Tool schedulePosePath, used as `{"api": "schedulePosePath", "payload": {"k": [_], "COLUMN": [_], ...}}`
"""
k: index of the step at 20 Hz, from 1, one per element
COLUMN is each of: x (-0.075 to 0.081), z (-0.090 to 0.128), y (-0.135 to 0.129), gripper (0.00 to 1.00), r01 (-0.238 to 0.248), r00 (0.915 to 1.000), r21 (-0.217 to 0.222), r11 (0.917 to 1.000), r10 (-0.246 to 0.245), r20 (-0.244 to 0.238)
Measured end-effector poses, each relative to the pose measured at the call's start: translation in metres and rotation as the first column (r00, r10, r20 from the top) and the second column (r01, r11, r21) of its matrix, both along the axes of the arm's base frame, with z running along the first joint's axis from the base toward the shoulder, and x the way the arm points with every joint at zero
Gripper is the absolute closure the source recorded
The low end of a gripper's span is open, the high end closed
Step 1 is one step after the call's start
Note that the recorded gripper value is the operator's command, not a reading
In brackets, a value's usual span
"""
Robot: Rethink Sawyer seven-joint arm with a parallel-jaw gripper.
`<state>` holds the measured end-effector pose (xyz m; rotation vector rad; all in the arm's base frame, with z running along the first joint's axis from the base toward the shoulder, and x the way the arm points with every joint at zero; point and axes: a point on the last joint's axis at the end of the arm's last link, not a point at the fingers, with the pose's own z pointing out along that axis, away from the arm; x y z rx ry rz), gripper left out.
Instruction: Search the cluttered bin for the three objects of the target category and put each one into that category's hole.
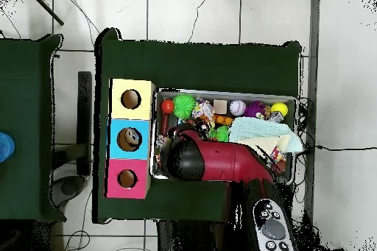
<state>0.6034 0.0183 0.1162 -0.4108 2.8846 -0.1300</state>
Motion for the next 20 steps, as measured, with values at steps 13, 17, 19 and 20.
{"api": "schedulePosePath", "payload": {"k": [13,17,19,20], "x": [-0.006,-0.002,0.002,0.003], "z": [-0.031,-0.042,-0.049,-0.052], "y": [0.023,0.024,0.024,0.024], "gripper": [0.0,0.0,0.0,0.0], "r01": [-0.041,-0.043,-0.044,-0.045], "r00": [0.9991,0.9972,0.995,0.994], "r21": [0.005,0.004,0.002,0.001], "r11": [0.9992,0.9991,0.999,0.999], "r10": [0.041,0.043,0.044,0.044], "r20": [0.014,0.061,0.089,0.1]}}
